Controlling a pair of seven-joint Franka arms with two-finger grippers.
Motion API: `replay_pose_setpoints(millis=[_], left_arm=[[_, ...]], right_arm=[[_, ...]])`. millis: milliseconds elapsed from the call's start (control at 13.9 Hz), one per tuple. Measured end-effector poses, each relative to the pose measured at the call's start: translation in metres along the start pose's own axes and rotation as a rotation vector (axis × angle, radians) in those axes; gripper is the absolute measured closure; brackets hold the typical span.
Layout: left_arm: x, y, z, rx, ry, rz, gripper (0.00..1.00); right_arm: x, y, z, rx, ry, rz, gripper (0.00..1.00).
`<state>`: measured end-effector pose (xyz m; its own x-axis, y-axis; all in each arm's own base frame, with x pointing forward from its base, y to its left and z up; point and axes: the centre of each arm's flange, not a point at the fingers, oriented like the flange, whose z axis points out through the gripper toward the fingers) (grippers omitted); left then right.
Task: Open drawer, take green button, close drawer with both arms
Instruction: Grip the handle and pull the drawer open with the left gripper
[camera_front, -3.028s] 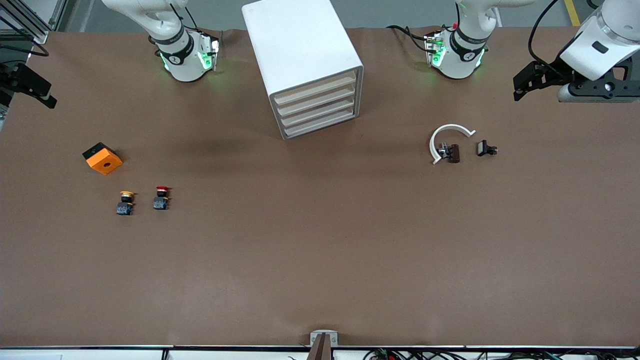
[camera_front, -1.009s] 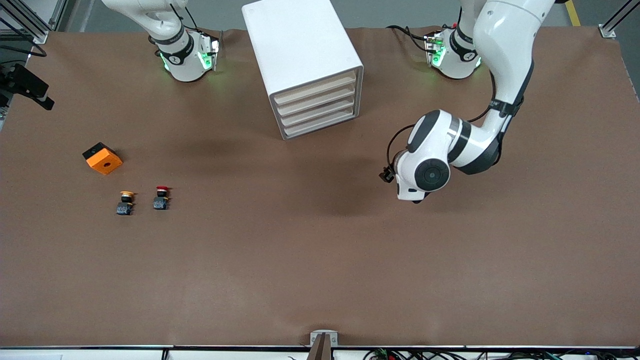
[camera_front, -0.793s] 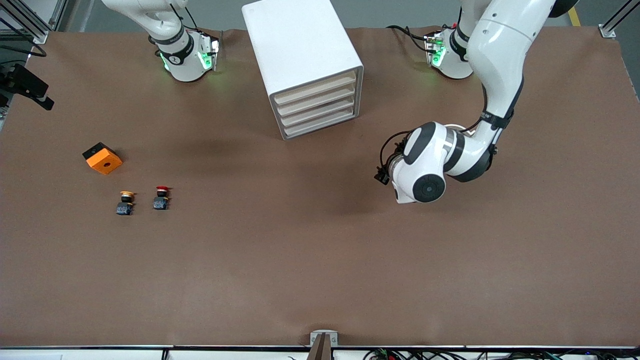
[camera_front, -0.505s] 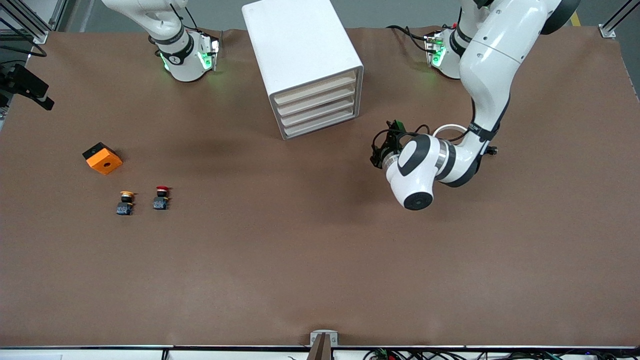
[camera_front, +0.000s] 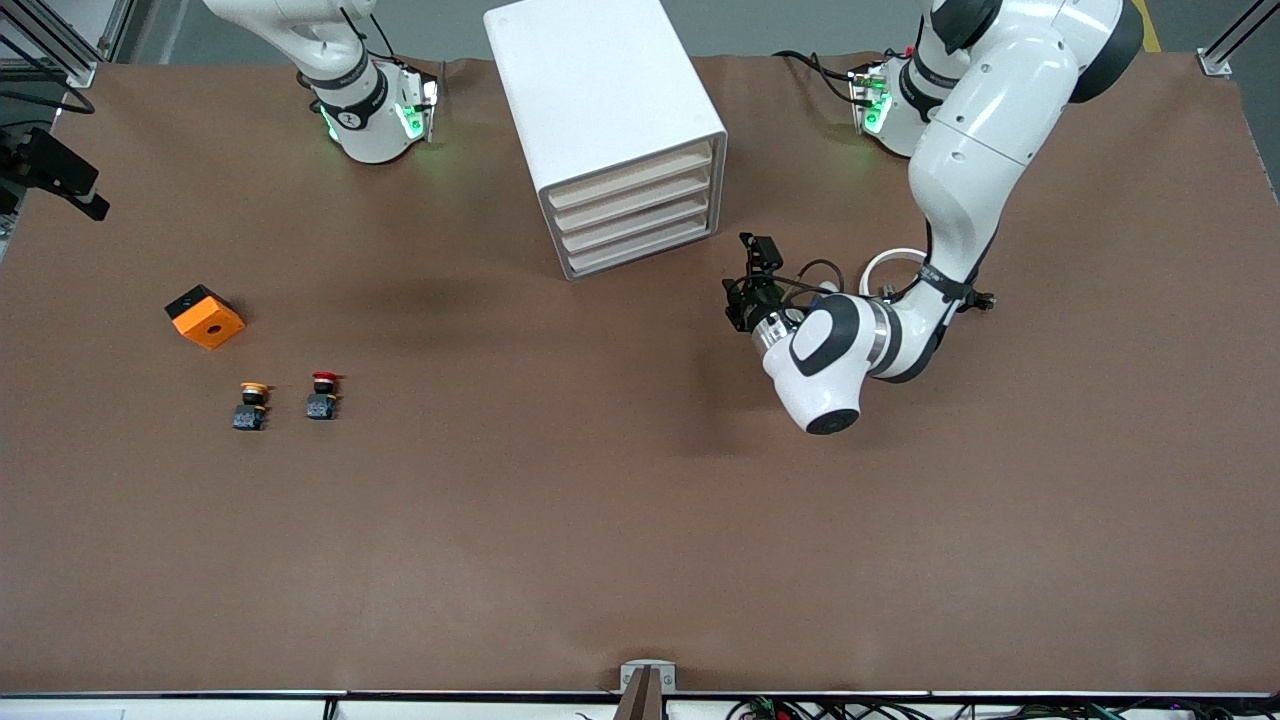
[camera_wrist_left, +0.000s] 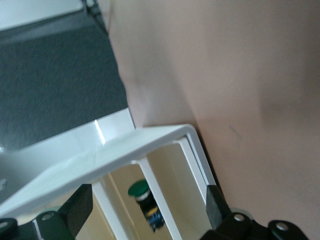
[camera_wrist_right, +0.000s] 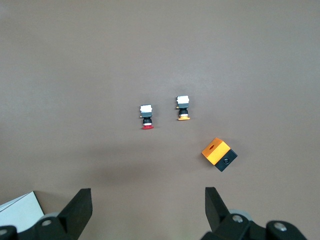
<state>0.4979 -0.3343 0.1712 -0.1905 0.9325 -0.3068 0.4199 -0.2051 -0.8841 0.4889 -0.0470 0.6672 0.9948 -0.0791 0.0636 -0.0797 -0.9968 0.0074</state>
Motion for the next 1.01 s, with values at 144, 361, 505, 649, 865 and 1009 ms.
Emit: replay_pose_setpoints(millis=[144, 361, 505, 649, 865, 1009], left_arm=[[-0.001, 0.001, -0.001, 0.022, -0.021, -0.074, 0.00], [-0.004, 0.005, 0.007, 0.061, -0.050, -0.146, 0.00], [-0.007, 0.010, 0.011, 0.075, -0.058, -0.198, 0.00], [-0.004, 0.020, 0.019, 0.097, -0.055, -0.271, 0.00], [0.004, 0.035, 0.031, 0.127, -0.056, -0.303, 0.15], [0.003, 0.035, 0.034, 0.141, -0.051, -0.311, 0.38]], right_arm=[[0.000, 0.000, 0.000, 0.000, 0.000, 0.000, 0.00], [0.000, 0.000, 0.000, 0.000, -0.001, 0.001, 0.00], [0.000, 0.000, 0.000, 0.000, -0.003, 0.001, 0.00], [0.000, 0.000, 0.001, 0.000, -0.004, 0.003, 0.00], [0.000, 0.000, 0.001, 0.000, -0.008, 0.010, 0.00], [-0.001, 0.000, 0.002, 0.000, -0.010, 0.029, 0.00]])
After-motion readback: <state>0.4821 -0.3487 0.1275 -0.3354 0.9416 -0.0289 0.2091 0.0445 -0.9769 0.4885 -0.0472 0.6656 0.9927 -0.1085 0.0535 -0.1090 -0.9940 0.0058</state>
